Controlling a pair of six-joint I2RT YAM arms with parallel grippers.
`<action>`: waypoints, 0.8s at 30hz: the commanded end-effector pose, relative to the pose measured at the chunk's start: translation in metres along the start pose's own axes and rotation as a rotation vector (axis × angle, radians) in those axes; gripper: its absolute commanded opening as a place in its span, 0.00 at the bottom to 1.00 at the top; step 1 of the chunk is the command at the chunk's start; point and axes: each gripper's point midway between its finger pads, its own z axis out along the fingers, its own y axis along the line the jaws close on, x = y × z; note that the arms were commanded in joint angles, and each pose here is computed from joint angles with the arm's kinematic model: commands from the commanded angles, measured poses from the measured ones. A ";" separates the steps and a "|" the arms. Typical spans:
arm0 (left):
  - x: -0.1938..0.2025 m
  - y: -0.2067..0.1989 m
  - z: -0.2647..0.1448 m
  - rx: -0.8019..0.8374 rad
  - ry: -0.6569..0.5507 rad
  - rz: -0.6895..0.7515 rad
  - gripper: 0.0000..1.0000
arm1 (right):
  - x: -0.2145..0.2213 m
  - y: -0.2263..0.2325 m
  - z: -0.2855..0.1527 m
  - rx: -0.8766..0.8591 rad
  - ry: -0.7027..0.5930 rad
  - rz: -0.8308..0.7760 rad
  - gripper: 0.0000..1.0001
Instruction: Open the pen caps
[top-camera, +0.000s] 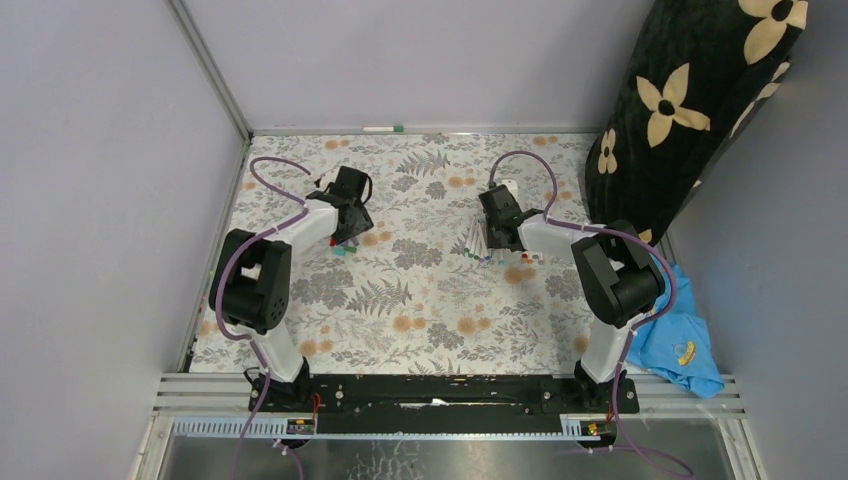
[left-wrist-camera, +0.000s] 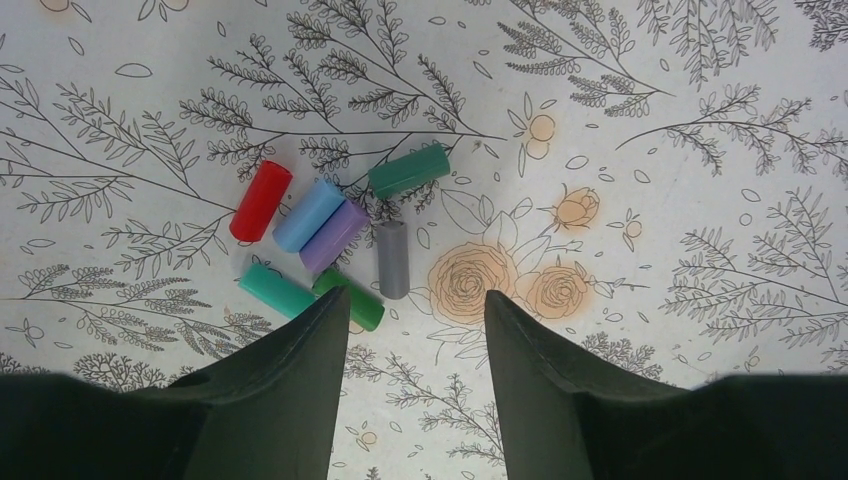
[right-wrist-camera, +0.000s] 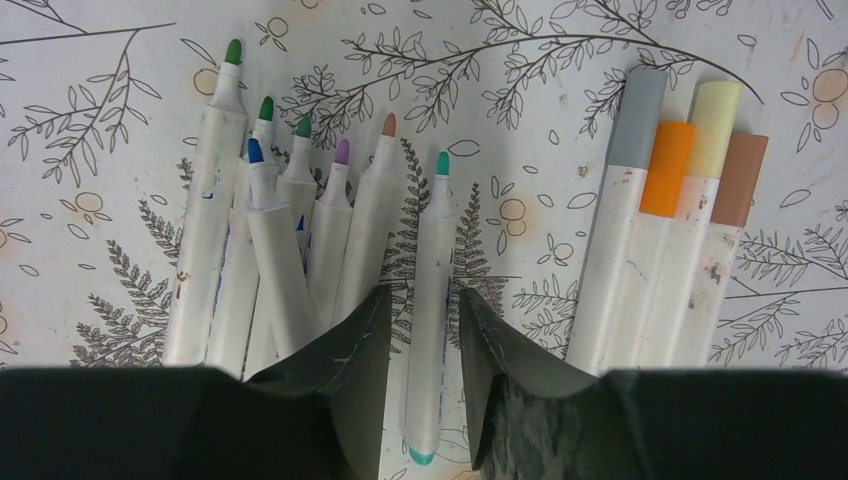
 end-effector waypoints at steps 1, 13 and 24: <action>-0.015 -0.007 -0.012 0.042 -0.052 -0.031 0.59 | -0.021 -0.006 -0.016 0.014 -0.057 0.025 0.37; -0.020 -0.014 -0.022 0.080 -0.066 -0.038 0.60 | -0.032 -0.037 -0.031 0.088 -0.085 0.053 0.40; -0.025 -0.017 -0.027 0.104 -0.083 -0.046 0.69 | -0.020 -0.055 -0.013 0.100 -0.034 0.078 0.43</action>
